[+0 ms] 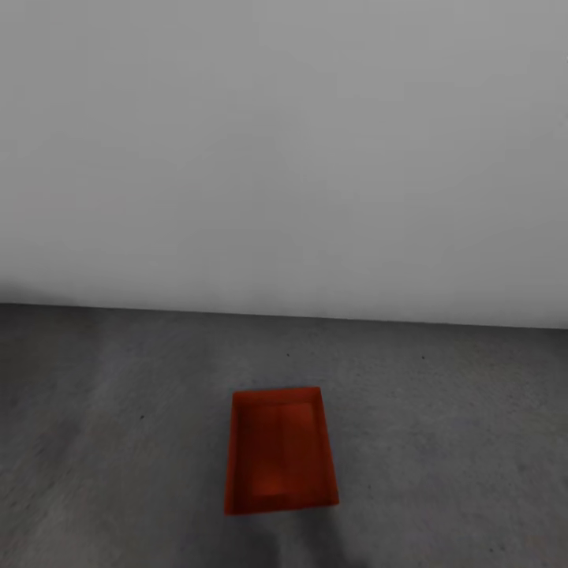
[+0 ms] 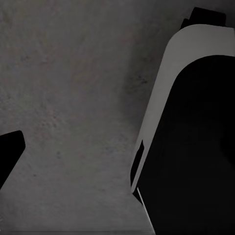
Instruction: Move the two storage containers from the living room to the garage. In the garage, place one container on the floor and stack the other container on top of it (either order is fine).
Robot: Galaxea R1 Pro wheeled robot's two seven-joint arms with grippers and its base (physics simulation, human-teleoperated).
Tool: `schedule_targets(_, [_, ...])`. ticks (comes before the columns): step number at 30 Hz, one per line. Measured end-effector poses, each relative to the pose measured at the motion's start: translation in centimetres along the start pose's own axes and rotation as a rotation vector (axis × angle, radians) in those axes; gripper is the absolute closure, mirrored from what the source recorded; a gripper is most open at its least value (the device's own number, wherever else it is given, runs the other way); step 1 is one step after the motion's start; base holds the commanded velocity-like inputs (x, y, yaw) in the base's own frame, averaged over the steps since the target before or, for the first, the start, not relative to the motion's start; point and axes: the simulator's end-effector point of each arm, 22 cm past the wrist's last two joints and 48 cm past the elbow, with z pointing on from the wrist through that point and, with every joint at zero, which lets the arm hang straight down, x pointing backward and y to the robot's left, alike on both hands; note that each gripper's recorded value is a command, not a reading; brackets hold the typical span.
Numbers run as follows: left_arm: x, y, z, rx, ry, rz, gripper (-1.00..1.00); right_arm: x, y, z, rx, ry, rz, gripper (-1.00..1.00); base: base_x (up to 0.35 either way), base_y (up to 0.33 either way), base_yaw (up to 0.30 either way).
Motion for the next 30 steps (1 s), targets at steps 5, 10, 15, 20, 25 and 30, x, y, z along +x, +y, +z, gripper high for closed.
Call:
schedule_targets(5, [0.1, 0.0, -0.1, 0.003, -0.002, 0.000, -1.00, 0.4, 0.1, -0.1, -0.002, 0.000, -0.003, -1.00, 0.000, 0.000, 0.000])
schedule_targets(10, [-0.1, -0.1, -0.2, 0.006, -0.009, -0.002, -1.00, 0.5, 0.1, -0.2, -0.003, -0.003, -0.004, -1.00, 0.000, 0.000, 0.000])
schedule_targets(15, [-0.4, -0.1, -0.3, 0.008, -0.016, -0.004, -1.00, 0.2, 0.3, -0.3, -0.012, -0.011, 0.001, -1.00, 0.000, 0.000, 0.000])
schedule_targets(20, [-0.7, -0.1, -0.4, 0.009, -0.024, -0.006, -1.00, 0.3, 0.3, -0.4, -0.016, -0.014, 0.007, -1.00, 0.000, 0.000, 0.000])
schedule_targets(25, [-1.1, -0.2, -0.5, 0.011, -0.033, -0.008, -1.00, 1.2, 0.3, -0.5, -0.016, -0.012, 0.021, -1.00, 0.000, 0.000, 0.000])
schedule_targets(30, [-1.3, -0.4, -0.7, 0.016, -0.040, -0.011, -1.00, 1.6, 0.3, -0.6, -0.015, -0.022, 0.027, -1.00, 0.000, 0.000, 0.000])
